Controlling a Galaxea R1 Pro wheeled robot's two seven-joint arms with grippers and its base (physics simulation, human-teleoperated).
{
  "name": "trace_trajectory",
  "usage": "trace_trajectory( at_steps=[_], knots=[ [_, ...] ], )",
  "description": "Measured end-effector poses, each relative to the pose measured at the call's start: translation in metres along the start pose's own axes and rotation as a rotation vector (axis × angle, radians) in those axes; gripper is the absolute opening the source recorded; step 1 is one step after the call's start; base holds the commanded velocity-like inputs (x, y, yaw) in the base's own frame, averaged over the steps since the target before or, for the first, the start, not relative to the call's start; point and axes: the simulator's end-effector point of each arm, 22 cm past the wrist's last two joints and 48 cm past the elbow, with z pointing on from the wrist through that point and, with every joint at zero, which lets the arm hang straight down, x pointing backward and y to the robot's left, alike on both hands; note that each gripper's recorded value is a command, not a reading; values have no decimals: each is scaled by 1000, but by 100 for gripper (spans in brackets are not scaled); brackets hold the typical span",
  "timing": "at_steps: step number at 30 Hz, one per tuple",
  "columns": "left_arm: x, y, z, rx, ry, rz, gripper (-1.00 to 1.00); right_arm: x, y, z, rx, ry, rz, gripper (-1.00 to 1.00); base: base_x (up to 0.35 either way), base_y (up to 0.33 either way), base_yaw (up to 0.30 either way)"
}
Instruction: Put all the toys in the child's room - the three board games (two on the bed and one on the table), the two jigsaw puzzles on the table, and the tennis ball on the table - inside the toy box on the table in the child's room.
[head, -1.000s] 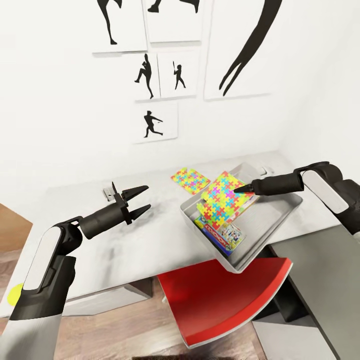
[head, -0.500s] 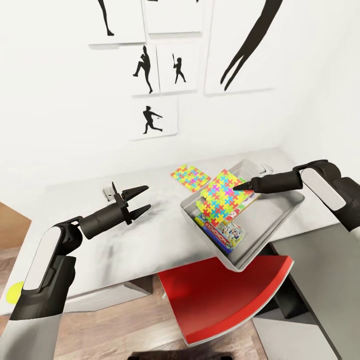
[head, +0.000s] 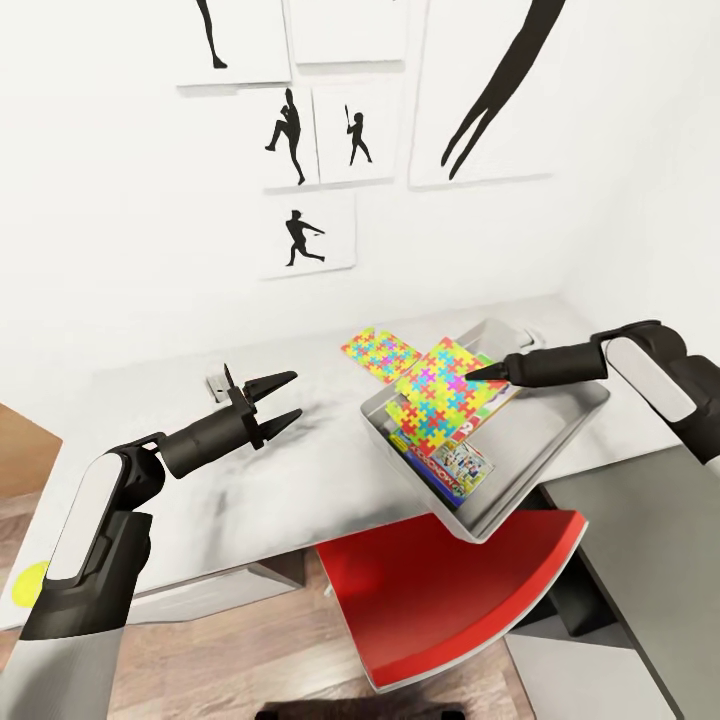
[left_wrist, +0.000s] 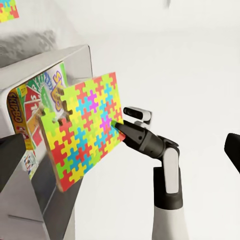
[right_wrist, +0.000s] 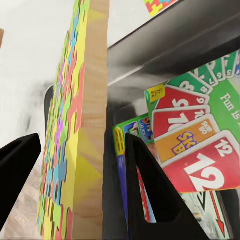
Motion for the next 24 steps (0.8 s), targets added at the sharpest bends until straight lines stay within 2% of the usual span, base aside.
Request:
trace_trajectory(
  at_steps=[6,24],
  knots=[
    [0,0,0,0,0,-1,100,2,-1,-1,-21,2,18,-100,0,0,0],
    [0,9,1,-9,1,-12,100,6,-9,2,-28,7,40,-100,0,0,0]
  ],
)
